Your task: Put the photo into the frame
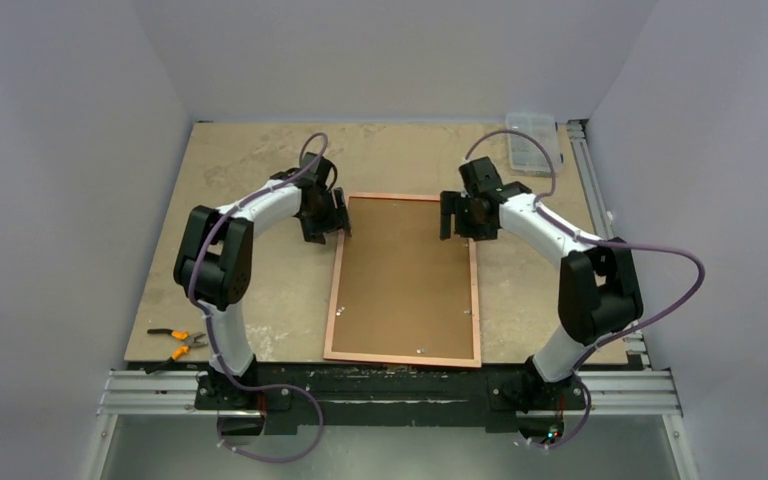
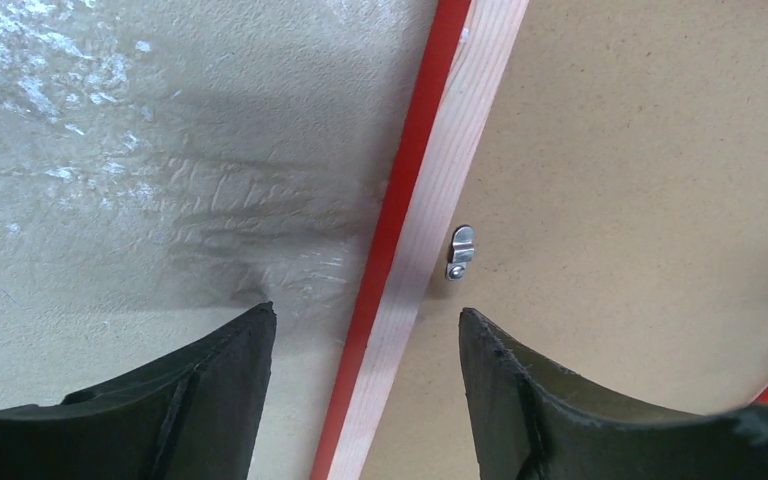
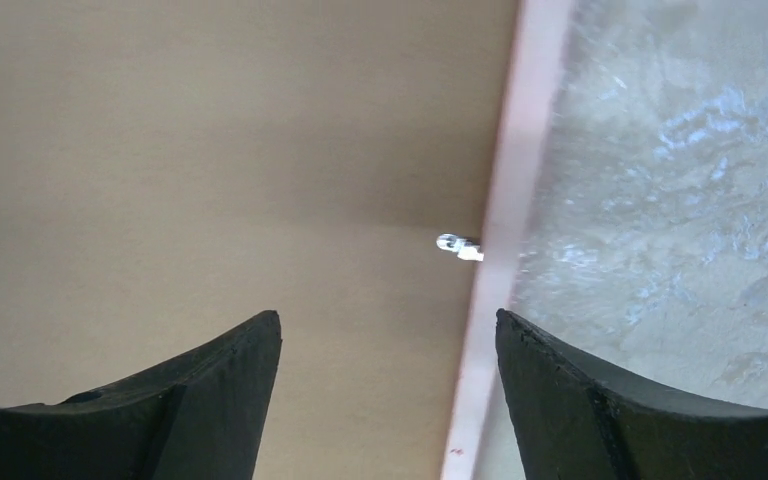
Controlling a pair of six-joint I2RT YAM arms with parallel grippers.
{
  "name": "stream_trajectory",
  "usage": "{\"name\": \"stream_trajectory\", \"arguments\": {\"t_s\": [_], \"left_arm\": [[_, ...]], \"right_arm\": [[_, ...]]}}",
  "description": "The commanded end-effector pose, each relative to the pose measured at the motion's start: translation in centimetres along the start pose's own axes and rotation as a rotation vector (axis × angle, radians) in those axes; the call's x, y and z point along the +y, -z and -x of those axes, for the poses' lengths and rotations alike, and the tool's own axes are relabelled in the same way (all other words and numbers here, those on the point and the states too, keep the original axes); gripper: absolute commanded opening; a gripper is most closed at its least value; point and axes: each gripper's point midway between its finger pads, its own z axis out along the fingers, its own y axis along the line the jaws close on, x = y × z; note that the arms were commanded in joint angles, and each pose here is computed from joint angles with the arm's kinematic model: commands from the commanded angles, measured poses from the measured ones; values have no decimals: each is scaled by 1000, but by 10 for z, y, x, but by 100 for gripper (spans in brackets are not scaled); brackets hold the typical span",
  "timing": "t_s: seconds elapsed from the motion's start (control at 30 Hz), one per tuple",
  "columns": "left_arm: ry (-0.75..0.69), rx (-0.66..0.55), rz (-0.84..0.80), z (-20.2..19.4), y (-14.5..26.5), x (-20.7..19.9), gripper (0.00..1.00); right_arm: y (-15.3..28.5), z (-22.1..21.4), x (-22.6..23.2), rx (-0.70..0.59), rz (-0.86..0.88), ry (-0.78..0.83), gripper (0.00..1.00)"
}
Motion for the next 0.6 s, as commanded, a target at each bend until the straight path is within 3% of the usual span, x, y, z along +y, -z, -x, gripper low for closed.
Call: {"name": "stream_trajectory", "arguments": {"t_s": [0.0, 0.13, 0.27, 0.57], "left_arm": [[-12, -39, -6, 16, 7, -6, 64], [-10, -41, -1, 19, 6, -7, 58], [5, -39, 24, 20, 3, -5, 53], [25, -41, 13, 18, -3, -12, 52]], "right_arm": [[33, 24, 64, -125, 33, 180, 75], [24, 11, 117, -92, 116, 261, 69], [9, 2, 153, -47, 172, 289, 56], [-28, 1, 202, 9, 291, 257, 35]]}}
